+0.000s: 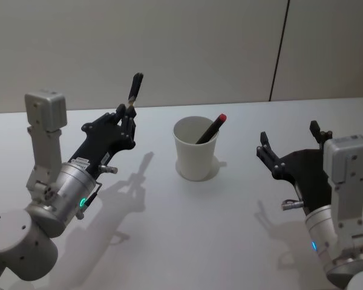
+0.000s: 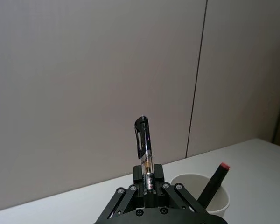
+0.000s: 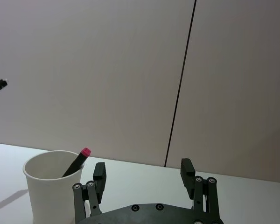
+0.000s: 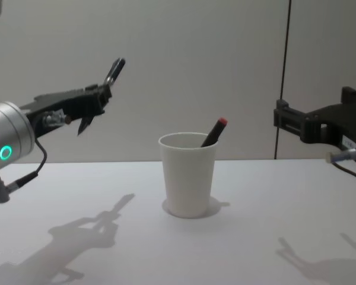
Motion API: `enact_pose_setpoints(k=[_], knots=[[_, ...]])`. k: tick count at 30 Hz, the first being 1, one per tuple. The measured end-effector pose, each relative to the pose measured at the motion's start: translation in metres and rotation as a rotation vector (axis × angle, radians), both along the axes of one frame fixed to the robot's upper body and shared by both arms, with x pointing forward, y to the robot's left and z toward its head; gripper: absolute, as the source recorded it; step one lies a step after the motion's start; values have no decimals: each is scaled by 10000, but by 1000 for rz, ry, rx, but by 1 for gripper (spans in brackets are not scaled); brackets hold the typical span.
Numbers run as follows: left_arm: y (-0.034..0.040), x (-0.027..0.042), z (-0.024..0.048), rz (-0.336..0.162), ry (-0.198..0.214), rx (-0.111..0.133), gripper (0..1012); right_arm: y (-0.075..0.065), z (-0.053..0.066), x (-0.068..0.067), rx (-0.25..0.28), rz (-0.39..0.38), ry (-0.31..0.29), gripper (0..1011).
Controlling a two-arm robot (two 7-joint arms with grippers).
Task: Place the pen into the pen holder.
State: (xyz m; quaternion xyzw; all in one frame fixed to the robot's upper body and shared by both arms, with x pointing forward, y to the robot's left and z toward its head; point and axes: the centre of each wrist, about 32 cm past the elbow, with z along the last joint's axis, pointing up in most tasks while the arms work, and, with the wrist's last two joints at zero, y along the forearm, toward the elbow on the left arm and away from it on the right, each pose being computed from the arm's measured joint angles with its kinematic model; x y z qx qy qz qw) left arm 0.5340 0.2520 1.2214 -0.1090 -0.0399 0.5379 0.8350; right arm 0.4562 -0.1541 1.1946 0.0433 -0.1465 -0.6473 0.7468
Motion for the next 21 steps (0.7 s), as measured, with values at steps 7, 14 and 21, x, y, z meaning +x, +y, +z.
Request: enact_pose_setpoints(k=[7,14,21], knots=[[38,18,-16,-88,-84,-21,142,0,0,0,0,0,0,1001],[93,41,-47,-195,-161,-20,142,0,0,0,0,0,0,1001],[145,64,-78,-293,-217,-1,142,0,0,0,0,0,0,1001]])
